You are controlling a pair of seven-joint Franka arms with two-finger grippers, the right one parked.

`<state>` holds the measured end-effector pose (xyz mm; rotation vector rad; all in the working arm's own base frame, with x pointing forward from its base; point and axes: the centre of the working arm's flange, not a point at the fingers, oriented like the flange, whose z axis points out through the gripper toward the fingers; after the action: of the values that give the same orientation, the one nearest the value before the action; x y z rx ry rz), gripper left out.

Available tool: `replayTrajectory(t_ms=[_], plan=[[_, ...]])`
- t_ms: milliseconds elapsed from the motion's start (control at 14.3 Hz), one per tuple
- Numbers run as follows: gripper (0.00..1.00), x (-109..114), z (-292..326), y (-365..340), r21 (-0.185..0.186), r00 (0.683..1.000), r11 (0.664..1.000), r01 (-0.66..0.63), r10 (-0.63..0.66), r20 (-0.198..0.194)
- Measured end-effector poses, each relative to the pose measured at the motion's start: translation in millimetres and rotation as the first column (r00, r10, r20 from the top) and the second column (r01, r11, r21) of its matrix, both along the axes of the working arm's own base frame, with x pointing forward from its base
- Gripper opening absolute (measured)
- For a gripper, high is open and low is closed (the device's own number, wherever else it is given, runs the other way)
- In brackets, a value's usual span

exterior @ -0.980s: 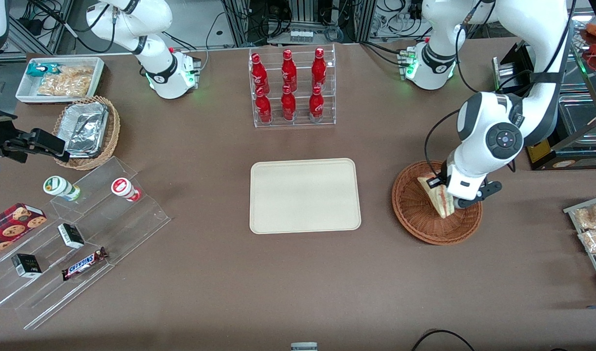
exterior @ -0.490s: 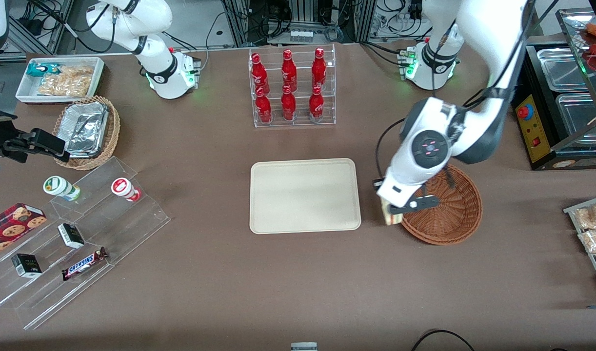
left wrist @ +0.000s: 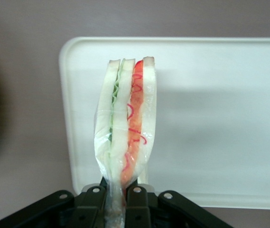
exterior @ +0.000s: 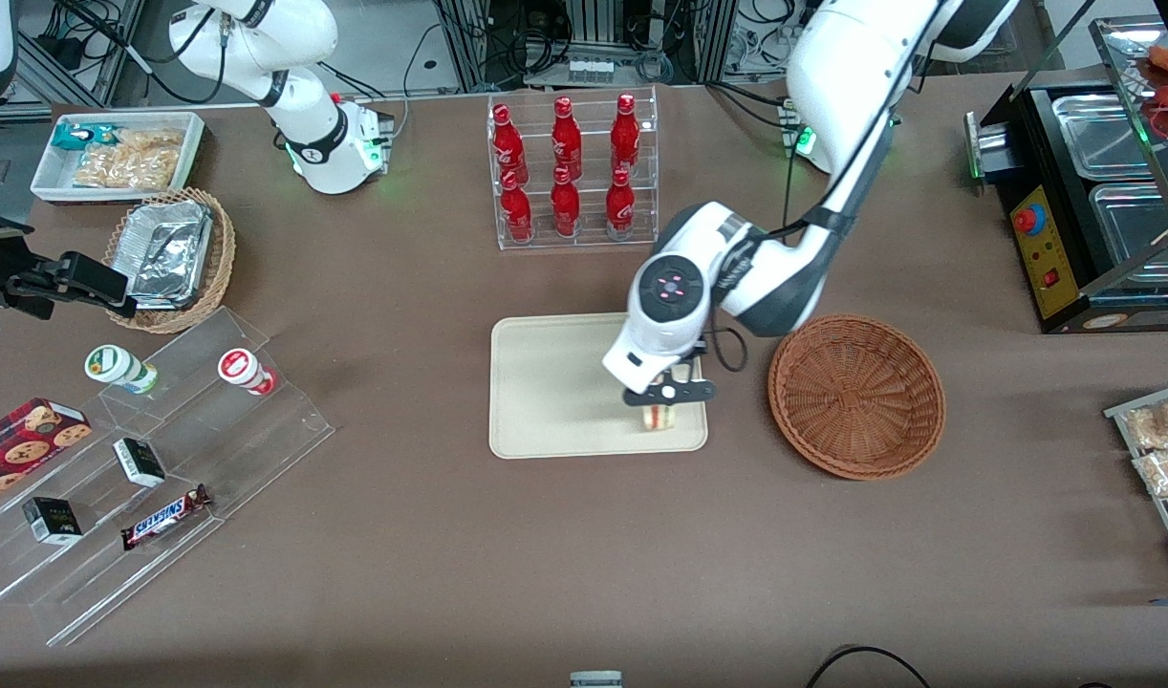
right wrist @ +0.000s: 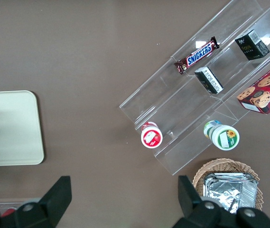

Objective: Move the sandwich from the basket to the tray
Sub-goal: 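Lift the sandwich and carry it over the cream tray, then lower the sandwich onto the tray and open the left gripper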

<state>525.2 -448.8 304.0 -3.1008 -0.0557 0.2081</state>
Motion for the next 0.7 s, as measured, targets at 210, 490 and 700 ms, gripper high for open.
replayTrajectory(t_ms=[210,490,700], plan=[[0.14,-15,-20,-37,-0.036,0.999,0.999,0.014,-0.013,0.033],[0.14,-29,-54,-60,-0.047,0.999,0.999,-0.01,0.012,0.037],[0.15,-22,-60,-60,-0.047,0.998,0.998,-0.051,0.053,0.04]])
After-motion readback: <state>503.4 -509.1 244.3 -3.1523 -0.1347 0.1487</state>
